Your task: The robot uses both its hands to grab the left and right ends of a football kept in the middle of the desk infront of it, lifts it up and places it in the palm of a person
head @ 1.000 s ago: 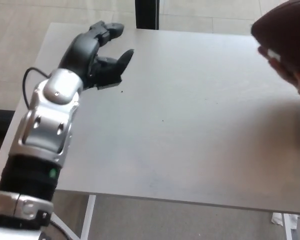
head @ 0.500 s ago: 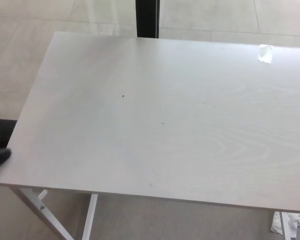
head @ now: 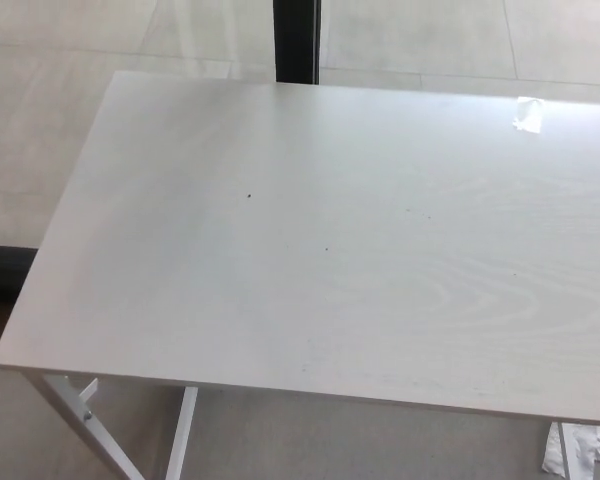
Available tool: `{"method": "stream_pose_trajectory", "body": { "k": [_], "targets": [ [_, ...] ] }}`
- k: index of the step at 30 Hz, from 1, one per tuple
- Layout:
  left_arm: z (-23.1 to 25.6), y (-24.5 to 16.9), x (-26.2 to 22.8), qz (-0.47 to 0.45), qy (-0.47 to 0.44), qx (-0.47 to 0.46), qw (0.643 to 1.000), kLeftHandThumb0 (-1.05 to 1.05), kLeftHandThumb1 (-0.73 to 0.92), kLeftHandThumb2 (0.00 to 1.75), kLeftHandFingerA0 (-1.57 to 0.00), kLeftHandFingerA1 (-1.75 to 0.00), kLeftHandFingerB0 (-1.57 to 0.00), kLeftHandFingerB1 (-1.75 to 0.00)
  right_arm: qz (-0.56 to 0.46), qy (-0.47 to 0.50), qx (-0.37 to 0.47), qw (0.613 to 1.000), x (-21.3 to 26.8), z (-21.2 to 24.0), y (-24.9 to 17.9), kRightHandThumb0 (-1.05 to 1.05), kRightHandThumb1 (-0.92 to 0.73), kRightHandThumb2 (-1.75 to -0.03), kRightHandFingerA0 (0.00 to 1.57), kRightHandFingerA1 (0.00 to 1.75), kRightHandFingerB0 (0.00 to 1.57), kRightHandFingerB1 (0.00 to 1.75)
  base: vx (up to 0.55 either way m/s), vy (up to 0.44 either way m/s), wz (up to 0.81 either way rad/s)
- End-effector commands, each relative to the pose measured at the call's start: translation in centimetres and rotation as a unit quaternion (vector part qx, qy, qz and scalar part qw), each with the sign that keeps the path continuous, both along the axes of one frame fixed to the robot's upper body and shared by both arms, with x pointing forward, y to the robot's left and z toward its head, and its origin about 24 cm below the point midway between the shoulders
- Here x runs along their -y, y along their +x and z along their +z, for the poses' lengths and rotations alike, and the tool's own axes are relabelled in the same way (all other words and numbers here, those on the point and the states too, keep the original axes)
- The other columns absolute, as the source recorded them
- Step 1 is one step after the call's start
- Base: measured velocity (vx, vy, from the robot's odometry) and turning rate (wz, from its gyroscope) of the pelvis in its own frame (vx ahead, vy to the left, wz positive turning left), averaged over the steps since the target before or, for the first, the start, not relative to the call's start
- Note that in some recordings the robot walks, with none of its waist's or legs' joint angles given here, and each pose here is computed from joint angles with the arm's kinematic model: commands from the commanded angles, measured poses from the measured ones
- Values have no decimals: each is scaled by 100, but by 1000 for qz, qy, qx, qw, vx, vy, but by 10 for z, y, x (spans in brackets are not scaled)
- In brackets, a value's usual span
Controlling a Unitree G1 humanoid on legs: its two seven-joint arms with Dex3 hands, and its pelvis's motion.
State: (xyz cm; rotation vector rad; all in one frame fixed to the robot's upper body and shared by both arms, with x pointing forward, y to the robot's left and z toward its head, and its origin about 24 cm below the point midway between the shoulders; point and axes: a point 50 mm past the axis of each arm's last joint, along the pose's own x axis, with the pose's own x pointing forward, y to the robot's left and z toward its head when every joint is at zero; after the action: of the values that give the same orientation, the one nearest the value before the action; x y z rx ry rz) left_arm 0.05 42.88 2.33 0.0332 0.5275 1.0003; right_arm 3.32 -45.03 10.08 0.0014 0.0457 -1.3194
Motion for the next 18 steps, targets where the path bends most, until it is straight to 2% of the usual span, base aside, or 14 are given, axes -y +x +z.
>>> {"method": "stream_pose_trajectory", "body": {
  "k": [1, 3, 4, 5, 8, 9, 10, 11, 12, 13, 14, 15, 16, 18],
  "targets": [
    [51, -74, -55, 112, 113, 110, 981, -80, 75, 63, -63, -88, -26, -44, -173, 109, 170, 964, 42, -4, -53, -55, -81, -62, 17, 94, 30, 84, 0, 0, 0],
    [45, -68, -59, 104, 98, 95, 985, -80, 75, 63, -63, -88, -26, -44, -171, 114, 169, 964, 43, -4, -46, -55, -81, -62, 17, 94, 30, 84, 0, 0, 0],
    [33, -41, -56, 28, 69, 17, 997, -82, 71, 61, -59, -76, -40, -48, -144, 131, 162, 967, 40, -2, -19, -54, -83, -65, 10, 68, 3, 40, 0, 0, 0],
    [29, -33, -51, -1, 61, -2, 998, -81, 72, 61, -49, -82, -39, -54, -144, 139, 161, 966, 39, -3, -9, -51, -83, -65, 14, 65, 4, 35, 0, 0, 0],
    [3, -13, -42, -51, 38, -72, 995, -68, 71, 61, -45, -74, -33, -47, -153, 170, 184, 956, 35, -17, 15, -45, -87, -64, 37, 85, 7, 44, 0, 0, 0],
    [-14, -13, -33, -74, 16, -97, 992, -67, 57, 98, -47, -74, -23, -54, -158, 175, 183, 954, 30, -27, 19, -43, -85, -65, 35, 80, 12, 45, 0, 0, 0],
    [-22, -15, -27, -92, 1, -114, 989, -67, 71, 61, -46, -79, -39, -50, -161, 177, 165, 957, 26, -34, 19, -45, -81, -64, 53, 97, 14, 44, 0, 0, 0],
    [-28, -17, -22, -108, -13, -129, 986, -67, 71, 61, -46, -79, -39, -50, -163, 180, 144, 959, 22, -41, 18, -45, -81, -64, 53, 97, 14, 44, 0, 0, 0],
    [-33, -18, -17, -161, -41, -208, 964, -64, 75, 62, -48, -70, -41, -44, -147, 199, 138, 959, 19, -51, 16, -45, -80, -65, 49, 133, 18, 44, 0, 0, 0],
    [-33, -15, -18, -165, -40, -206, 964, -64, 75, 62, -48, -70, -41, -44, -149, 200, 141, 958, 19, -51, 15, -45, -80, -65, 49, 133, 18, 44, 0, 0, 0],
    [-36, -22, -13, -223, -68, -246, 941, -54, 54, 95, -60, -73, -37, -56, -109, 198, 66, 972, 18, -64, 12, -46, -77, -62, 32, 79, 24, 42, 0, 0, 0],
    [-40, -22, -12, -225, -77, -243, 940, -54, 52, 95, -61, -73, -38, -57, -82, 183, 35, 979, 19, -67, 12, -47, -76, -61, 41, 117, 22, 42, 0, 0, 0],
    [-41, -26, -13, -213, -79, -246, 942, -56, 54, 98, -60, -76, -34, -57, -48, 169, -13, 984, 20, -70, 9, -49, -76, -62, 53, 124, 19, 37, 0, 0, 0],
    [-49, -38, -17, -77, -126, -154, 977, -72, 69, 61, -41, -77, -27, -55, 17, 151, -76, 985, 22, -70, 4, -57, -72, -62, 59, 123, 14, 34, 0, 0, 0]
  ]
}}
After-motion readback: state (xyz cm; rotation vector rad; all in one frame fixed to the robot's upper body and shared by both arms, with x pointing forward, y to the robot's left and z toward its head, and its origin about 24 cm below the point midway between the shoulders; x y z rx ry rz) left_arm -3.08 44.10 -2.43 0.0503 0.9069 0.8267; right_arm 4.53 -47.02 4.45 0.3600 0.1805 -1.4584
